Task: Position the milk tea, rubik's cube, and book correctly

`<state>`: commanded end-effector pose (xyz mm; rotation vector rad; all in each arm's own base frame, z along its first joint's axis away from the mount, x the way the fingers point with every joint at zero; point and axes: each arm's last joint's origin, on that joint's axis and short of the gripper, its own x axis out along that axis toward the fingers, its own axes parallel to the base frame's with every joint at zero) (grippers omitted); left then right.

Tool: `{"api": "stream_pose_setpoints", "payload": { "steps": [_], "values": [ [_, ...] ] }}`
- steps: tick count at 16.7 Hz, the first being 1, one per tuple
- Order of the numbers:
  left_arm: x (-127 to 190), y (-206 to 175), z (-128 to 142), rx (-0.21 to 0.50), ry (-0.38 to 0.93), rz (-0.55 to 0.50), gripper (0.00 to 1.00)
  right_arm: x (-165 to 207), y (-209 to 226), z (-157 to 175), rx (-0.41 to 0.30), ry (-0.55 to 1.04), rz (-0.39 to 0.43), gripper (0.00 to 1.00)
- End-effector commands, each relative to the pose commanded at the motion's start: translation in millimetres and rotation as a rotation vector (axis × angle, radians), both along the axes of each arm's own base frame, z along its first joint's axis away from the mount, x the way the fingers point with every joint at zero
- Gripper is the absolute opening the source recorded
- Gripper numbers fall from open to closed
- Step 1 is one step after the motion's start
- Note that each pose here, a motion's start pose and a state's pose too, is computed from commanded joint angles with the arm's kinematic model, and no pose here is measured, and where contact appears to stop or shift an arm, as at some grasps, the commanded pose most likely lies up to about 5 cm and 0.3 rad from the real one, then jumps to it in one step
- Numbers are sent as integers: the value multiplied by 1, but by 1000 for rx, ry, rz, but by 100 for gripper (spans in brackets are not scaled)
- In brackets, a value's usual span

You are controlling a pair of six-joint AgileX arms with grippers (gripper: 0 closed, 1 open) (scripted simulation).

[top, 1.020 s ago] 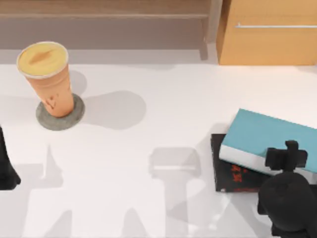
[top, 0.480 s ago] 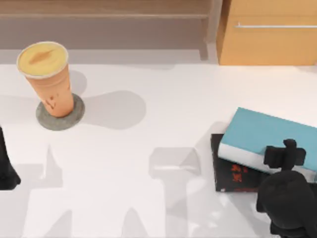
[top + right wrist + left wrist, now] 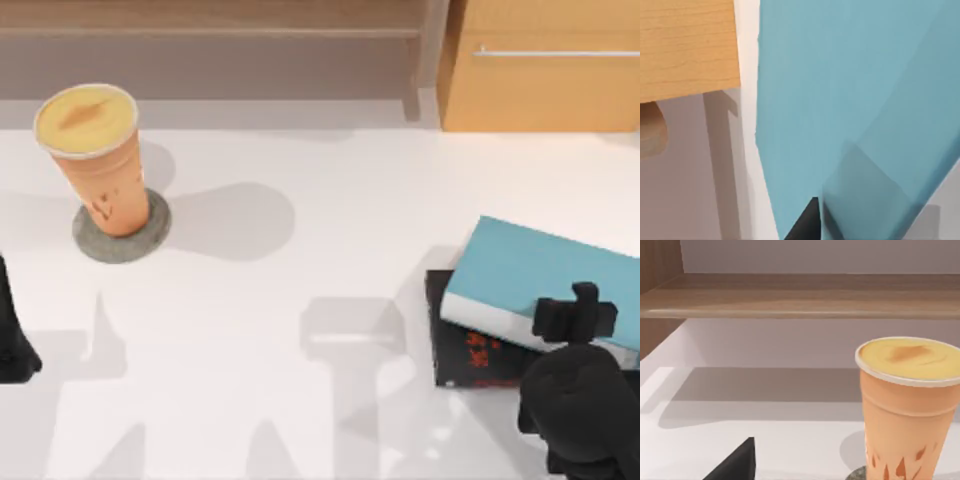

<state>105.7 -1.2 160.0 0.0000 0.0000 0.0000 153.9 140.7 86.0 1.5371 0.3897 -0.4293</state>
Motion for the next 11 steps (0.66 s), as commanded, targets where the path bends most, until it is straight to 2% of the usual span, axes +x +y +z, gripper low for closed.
{"api": "stream_pose_setpoints", "payload": {
  "steps": [5, 11],
  "values": [
    [0, 0, 0, 0, 0, 0, 100, 0, 0, 0, 0, 0, 0, 98],
    [0, 0, 0, 0, 0, 0, 100, 0, 0, 0, 0, 0, 0, 100]
  ]
}}
